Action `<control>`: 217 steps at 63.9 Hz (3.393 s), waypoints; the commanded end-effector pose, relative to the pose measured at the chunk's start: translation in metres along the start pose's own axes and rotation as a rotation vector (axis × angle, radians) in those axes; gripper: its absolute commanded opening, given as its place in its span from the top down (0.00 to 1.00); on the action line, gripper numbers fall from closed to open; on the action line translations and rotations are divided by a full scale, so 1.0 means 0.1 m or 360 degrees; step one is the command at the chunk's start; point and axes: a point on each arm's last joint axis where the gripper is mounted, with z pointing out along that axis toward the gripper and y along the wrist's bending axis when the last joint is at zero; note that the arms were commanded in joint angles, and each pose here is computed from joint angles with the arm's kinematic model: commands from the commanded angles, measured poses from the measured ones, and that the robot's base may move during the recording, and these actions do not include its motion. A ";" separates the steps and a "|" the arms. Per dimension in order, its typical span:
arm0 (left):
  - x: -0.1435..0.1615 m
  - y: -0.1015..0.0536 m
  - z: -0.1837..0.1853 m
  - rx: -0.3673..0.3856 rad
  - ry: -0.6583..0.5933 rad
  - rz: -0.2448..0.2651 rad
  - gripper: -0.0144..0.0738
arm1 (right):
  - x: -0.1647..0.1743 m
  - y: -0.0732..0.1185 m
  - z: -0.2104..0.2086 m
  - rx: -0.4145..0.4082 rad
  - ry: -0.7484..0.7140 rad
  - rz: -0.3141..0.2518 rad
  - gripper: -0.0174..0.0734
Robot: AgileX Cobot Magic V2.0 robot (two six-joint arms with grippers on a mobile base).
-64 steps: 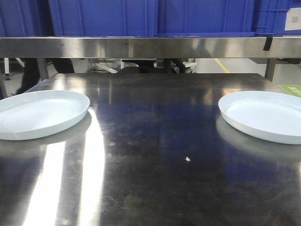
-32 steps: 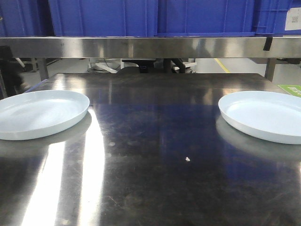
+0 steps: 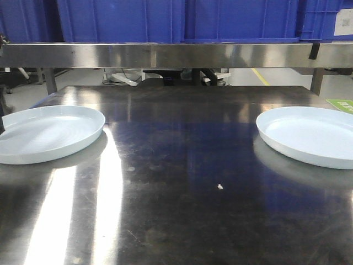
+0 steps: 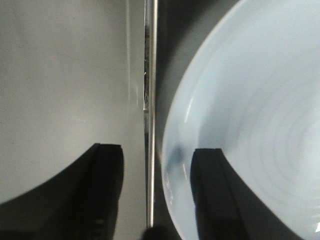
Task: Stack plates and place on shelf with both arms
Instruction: 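Grip the plate rim with the left gripper and lift it toward the center, then lower the plate onto the table center and open the left gripper, then raise the left gripper away from the plate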
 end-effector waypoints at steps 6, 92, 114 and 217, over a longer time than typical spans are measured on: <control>-0.04 -0.04 -0.27 0.0000 -0.0167 0.0010 0.49 | -0.09 0.00 -0.02 0.0013 -0.0168 -0.0023 0.75; -0.24 -0.61 -0.79 0.0903 -0.0257 0.0044 0.74 | -0.09 0.00 -0.02 0.0013 -0.0168 -0.0023 0.75; -0.22 -1.26 -0.71 0.0864 -0.0325 0.0264 0.74 | -0.09 0.00 -0.02 0.0013 -0.0168 -0.0023 0.75; 0.34 -1.71 -1.27 0.0451 -0.0774 0.0609 0.57 | -0.09 0.00 -0.02 0.0013 -0.0168 -0.0023 0.75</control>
